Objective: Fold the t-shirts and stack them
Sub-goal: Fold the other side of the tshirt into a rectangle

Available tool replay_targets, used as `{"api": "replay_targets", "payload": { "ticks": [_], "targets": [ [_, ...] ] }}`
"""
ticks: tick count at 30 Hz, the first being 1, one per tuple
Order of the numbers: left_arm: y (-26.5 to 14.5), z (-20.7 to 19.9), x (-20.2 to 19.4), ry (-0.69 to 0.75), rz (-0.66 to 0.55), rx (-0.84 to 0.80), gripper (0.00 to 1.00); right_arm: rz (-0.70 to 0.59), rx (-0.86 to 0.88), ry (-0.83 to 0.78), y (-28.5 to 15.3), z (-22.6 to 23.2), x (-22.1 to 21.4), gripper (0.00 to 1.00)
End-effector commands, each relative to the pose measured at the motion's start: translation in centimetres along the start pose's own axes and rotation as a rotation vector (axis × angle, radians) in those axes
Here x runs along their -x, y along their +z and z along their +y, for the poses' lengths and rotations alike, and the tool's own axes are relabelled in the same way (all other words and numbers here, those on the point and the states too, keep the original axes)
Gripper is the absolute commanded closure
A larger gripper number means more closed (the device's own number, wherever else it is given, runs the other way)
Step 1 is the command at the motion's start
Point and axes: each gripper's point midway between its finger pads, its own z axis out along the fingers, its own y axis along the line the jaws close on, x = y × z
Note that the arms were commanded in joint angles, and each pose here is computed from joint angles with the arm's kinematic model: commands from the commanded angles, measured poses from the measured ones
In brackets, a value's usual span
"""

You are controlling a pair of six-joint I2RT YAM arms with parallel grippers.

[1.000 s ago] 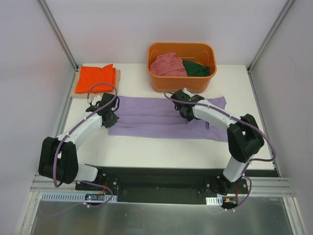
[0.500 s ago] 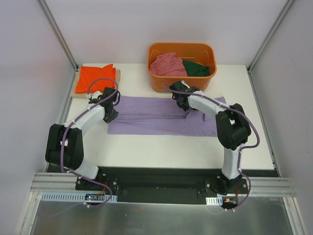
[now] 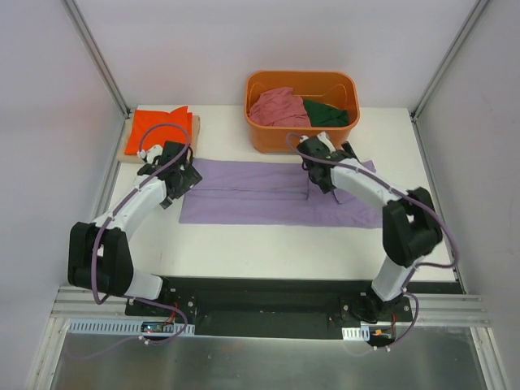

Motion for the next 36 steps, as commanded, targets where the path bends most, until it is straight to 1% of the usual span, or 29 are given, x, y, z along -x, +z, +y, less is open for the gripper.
{"api": "replay_targets", "payload": {
  "ticks": [1,2,3,6,8,9,11,15,17,19,22,28,31,32,33,36],
  "targets": [
    [-1.7,-2.8,-1.7,0.104,0.067,-0.144,0.01,-0.051,0.258,0.184,-1.9,2.4,-2.8,0.02],
    [-1.8,-3.7,-2.4,0.135,0.082,-0.181,0.01,-0.048,0.316,0.178,-1.6,3.7,-3.5,0.05],
    [-1.6,-4.4,-3.2,0.16,0.103,-0.205,0.01,-0.042,0.366,0.18,-1.4,4.6,-4.0,0.13],
    [-1.2,-5.9,-5.1,0.214,0.162,-0.263,0.01,-0.023,0.454,0.183,-0.5,6.0,-4.7,0.29],
    [-0.5,-6.3,-6.1,0.227,0.193,-0.277,0.01,-0.02,0.515,0.176,0.0,6.8,-4.8,0.39],
    [-0.1,-6.1,-6.4,0.231,0.203,-0.27,0.01,-0.015,0.535,0.179,0.3,7.1,-4.8,0.43],
    [0.8,-5.5,-7.1,0.24,0.218,-0.243,0.01,-0.002,0.577,0.181,0.7,7.7,-4.7,0.44],
    [2.3,-3.6,-8.8,0.249,0.255,-0.181,0.01,-0.008,0.558,0.154,1.9,8.0,-3.9,0.45],
    [2.9,-2.7,-9.3,0.255,0.26,-0.147,0.01,0.005,0.546,0.153,2.7,8.0,-3.7,0.49],
    [3.3,-2.0,-9.5,0.257,0.257,-0.121,0.01,0.025,0.53,0.15,3.3,8.1,-3.6,0.54],
    [3.4,-1.4,-9.5,0.257,0.244,-0.1,0.01,0.051,0.516,0.15,4.1,8.1,-3.9,0.59],
    [3.2,-1.0,-8.6,0.255,0.203,-0.083,0.01,0.058,0.451,0.166,4.8,6.8,-3.8,0.78],
    [3.2,-0.8,-8.4,0.255,0.194,-0.072,0.01,0.049,0.433,0.171,5.0,6.3,-3.4,0.91],
    [3.3,-0.7,-8.5,0.257,0.195,-0.067,0.01,0.046,0.434,0.171,5.0,6.1,-3.2,0.97],
    [3.3,-0.6,-8.4,0.254,0.193,-0.065,0.01,0.042,0.434,0.171,5.0,5.9,-3.1,0.99],
    [3.3,-0.4,-8.5,0.255,0.197,-0.056,0.01,0.029,0.393,0.176,5.2,4.8,-2.3,0.99]
  ]
}}
